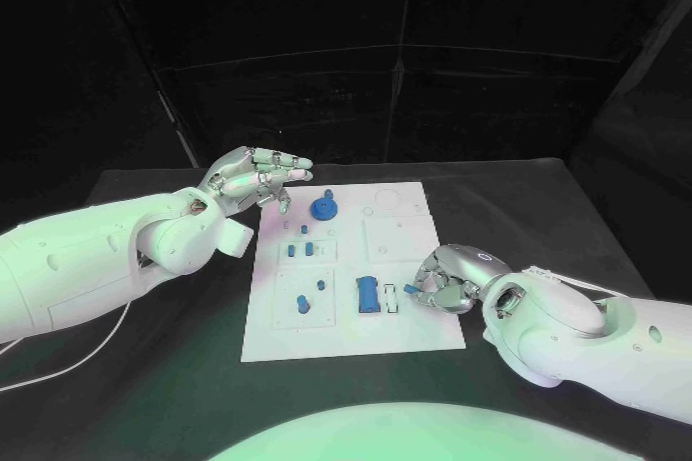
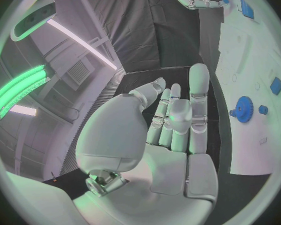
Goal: Assemble the parts on the task board
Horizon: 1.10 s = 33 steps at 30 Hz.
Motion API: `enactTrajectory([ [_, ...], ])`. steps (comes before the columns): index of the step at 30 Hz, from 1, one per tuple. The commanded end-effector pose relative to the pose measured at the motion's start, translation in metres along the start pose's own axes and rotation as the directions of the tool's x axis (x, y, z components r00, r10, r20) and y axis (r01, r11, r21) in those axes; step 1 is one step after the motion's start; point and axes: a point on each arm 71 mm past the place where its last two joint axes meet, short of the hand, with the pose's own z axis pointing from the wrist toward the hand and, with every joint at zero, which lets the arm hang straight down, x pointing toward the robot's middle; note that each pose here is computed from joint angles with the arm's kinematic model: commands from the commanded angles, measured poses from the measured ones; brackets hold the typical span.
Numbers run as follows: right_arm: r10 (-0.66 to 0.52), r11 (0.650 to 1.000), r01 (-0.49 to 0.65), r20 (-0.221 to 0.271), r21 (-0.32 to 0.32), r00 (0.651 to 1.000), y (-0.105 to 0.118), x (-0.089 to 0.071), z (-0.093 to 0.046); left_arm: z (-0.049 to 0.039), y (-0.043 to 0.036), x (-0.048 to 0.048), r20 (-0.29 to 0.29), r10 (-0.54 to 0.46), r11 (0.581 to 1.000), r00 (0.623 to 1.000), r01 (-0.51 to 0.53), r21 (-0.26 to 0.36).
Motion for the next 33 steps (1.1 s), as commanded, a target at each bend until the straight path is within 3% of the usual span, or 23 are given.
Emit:
enactTrajectory([
  [1, 0.07, 0.998, -0.071, 0.03, 0.004, 0.997, 0.002, -0.001, 0.002, 0.0003, -0.0015, 0.0011, -0.008, -0.007, 1.0, 1.0, 0.007, 0.007],
  [19, 0.086, 0.996, -0.083, -0.078, 0.031, 0.993, 0.016, 0.015, 0.018, 0.0005, -0.0014, 0.0023, -0.012, -0.008, 1.0, 1.0, 0.008, 0.005],
  [33, 0.084, 0.996, -0.081, -0.097, 0.04, 0.992, 0.017, 0.018, 0.024, 0.0004, -0.0008, 0.0029, -0.017, -0.011, 1.0, 1.0, 0.01, -0.006],
])
